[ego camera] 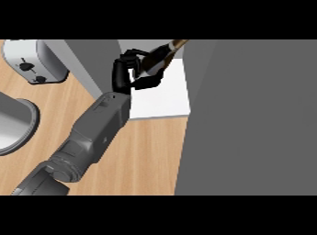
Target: Pick up the wine, place it into the cabinet and close the cabinet
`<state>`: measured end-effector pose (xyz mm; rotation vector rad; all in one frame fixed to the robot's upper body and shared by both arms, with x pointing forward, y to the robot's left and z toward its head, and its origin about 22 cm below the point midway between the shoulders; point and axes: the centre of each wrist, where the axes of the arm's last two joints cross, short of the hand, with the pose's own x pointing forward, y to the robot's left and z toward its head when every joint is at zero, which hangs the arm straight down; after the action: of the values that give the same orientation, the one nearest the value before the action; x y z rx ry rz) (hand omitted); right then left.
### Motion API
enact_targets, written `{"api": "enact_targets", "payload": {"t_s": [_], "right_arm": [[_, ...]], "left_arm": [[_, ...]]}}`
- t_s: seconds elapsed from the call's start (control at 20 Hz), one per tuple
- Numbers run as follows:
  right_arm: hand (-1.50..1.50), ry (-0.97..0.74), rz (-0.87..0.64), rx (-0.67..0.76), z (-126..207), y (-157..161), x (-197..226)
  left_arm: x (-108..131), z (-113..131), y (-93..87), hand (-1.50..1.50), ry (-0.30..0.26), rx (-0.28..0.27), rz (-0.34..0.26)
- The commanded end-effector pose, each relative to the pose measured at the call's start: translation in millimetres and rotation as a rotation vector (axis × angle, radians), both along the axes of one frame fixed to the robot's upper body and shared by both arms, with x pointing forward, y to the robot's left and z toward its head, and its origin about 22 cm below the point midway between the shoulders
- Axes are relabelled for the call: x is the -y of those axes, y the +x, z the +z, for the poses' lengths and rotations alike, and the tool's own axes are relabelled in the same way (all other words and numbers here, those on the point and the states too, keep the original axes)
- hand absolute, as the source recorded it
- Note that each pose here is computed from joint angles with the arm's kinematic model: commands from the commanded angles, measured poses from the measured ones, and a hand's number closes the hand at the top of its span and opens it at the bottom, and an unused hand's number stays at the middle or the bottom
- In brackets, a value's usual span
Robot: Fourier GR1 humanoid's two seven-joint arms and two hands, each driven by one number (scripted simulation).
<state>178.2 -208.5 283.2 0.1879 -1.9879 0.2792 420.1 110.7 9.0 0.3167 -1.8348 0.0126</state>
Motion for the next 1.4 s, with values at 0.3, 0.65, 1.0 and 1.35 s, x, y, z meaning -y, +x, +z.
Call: {"api": "enact_targets", "payload": {"t_s": [0.3,0.65,1.0,1.35], "right_arm": [[-1.50,0.013,0.056,0.035,6.7,-8.1,-2.7],[-1.50,0.004,0.070,0.031,3.1,-8.8,-6.0],[-1.50,0.019,0.090,0.039,10.1,-2.5,-12.2],[-1.50,0.021,0.122,0.021,4.3,-6.7,-11.1]], "left_arm": [[-2.9,12.1,8.6,1.50,0.075,-0.055,0.055],[-11.4,-3.5,1.5,1.50,0.017,-0.093,0.081],[-6.8,-18.5,-8.5,1.50,-0.215,-0.142,0.004],[-20.5,-47.4,-25.8,1.50,-0.316,-0.194,0.012]]}}
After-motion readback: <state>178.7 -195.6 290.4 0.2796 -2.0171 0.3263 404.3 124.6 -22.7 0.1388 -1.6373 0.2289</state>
